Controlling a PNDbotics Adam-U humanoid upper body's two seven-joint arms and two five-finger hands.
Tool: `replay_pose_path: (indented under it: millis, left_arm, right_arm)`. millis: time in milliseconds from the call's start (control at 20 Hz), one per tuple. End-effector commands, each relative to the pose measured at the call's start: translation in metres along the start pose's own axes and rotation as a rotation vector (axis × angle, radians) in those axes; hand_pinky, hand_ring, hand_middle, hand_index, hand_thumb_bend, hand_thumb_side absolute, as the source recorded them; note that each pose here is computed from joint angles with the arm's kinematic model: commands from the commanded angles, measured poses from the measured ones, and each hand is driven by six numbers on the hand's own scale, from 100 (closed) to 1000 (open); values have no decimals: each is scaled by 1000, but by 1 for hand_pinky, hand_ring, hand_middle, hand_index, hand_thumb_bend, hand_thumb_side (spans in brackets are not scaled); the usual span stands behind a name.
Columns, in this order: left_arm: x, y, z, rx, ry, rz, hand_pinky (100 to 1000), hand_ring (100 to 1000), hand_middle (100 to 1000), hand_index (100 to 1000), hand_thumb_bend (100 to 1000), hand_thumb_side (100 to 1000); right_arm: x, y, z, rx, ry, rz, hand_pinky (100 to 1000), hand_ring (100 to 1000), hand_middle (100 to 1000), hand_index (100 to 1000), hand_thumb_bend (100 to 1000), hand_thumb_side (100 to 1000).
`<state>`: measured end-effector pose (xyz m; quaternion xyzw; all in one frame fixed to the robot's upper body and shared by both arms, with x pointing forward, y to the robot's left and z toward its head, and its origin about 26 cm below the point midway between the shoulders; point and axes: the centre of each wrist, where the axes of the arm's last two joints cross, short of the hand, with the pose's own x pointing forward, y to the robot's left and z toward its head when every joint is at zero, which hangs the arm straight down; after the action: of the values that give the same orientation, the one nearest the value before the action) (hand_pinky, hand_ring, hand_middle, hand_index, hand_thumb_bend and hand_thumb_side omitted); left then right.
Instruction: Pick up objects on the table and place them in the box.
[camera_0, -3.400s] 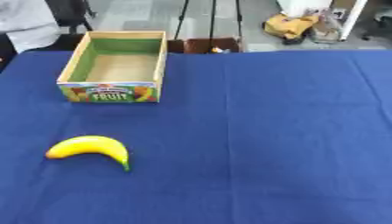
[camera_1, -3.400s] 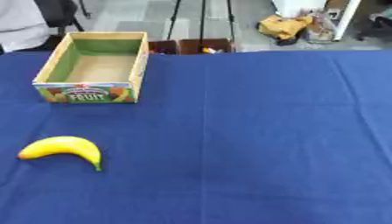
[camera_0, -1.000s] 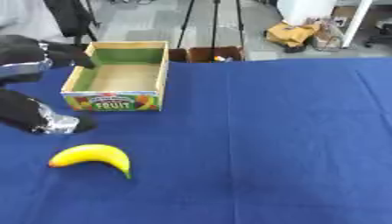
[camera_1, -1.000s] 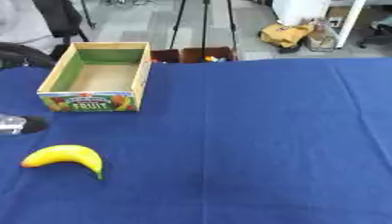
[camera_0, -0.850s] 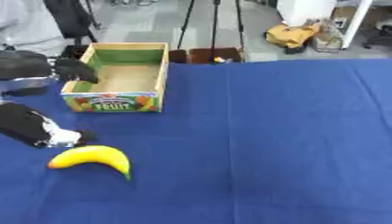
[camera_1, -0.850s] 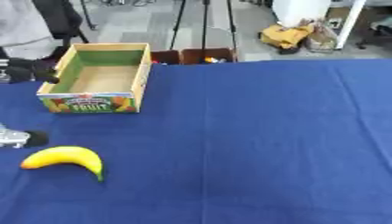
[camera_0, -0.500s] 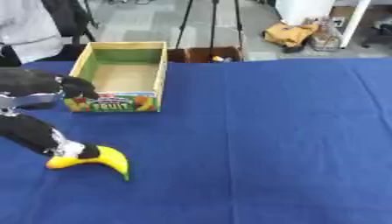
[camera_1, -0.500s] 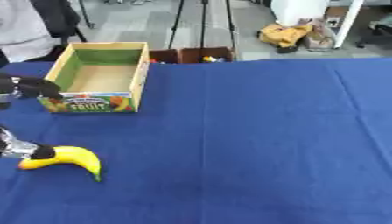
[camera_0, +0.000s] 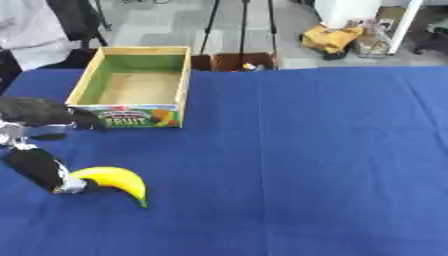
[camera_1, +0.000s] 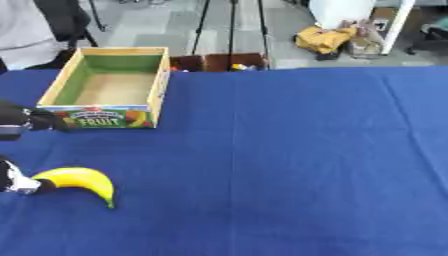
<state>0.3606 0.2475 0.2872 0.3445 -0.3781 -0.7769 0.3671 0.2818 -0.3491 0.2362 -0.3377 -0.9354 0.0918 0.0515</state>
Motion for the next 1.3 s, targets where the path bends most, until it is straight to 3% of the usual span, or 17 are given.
replay_pose_path:
  millis: [50, 150, 200, 750, 1300]
  left_arm:
    - [-5, 7, 3, 17, 20, -29, 766, 904, 940, 1000, 463, 606]
    - [-6, 7, -1, 25, 16, -36, 748, 893, 926, 1000, 435, 559]
    - [-6, 6, -3, 32, 15, -38, 730, 881, 911, 995, 382, 493]
    - [-20, -14, -38, 37, 24, 43, 694, 866, 901, 987, 433, 562]
    - [-28, -40, -68, -24, 10, 133, 607, 805, 855, 941, 387, 455]
  right_arm:
    - [1, -4, -8, 1, -35, 14, 783, 868, 801, 830, 100, 1000]
    - [1, -4, -8, 0, -35, 14, 784, 868, 800, 830, 100, 1000]
    - [1, -4, -8, 0, -34, 14, 784, 869, 800, 830, 100, 1000]
    - [1, -3, -8, -5, -29, 13, 786, 869, 799, 830, 100, 1000]
    - [1, -2, -8, -10, -26, 9, 787, 870, 793, 829, 100, 1000]
